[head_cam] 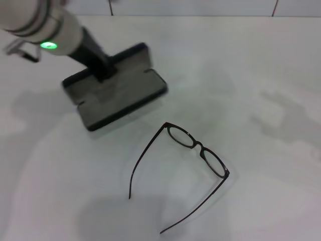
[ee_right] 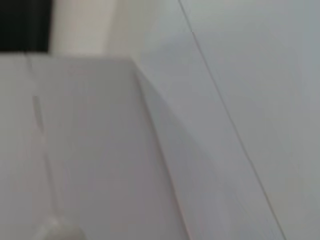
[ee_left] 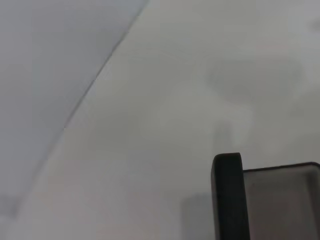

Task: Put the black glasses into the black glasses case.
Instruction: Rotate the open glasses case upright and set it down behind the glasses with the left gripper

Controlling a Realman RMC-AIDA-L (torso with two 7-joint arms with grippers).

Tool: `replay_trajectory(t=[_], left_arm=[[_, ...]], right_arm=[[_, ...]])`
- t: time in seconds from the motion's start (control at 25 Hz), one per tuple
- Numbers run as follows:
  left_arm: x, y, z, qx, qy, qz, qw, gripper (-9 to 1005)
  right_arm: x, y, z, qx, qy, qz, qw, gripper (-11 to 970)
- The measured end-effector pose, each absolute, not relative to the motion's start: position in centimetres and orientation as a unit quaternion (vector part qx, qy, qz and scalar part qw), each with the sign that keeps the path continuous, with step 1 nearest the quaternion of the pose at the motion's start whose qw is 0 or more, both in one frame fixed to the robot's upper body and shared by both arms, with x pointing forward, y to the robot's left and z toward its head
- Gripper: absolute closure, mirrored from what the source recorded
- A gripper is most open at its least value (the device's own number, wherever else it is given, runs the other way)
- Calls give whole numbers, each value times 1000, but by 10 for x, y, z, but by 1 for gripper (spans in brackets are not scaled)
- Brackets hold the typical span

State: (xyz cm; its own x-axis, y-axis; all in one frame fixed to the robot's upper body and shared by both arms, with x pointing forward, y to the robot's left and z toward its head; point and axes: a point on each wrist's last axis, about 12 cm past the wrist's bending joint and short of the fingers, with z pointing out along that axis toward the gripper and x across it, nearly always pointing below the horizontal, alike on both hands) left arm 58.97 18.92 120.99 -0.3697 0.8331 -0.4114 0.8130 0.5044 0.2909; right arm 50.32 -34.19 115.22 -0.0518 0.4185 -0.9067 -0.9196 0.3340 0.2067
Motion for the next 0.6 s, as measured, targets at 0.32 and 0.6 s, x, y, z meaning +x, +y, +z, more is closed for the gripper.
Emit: replay_trajectory(t=[0.32,0.6], left_arm=[[589,129,1166,665,681,60,300,793],[585,111,1160,699,635,30,329,789]], right_arm=[[475,-359,1148,-221,475,525,671,104],[453,-372,1137,-189,486,507,686,104]])
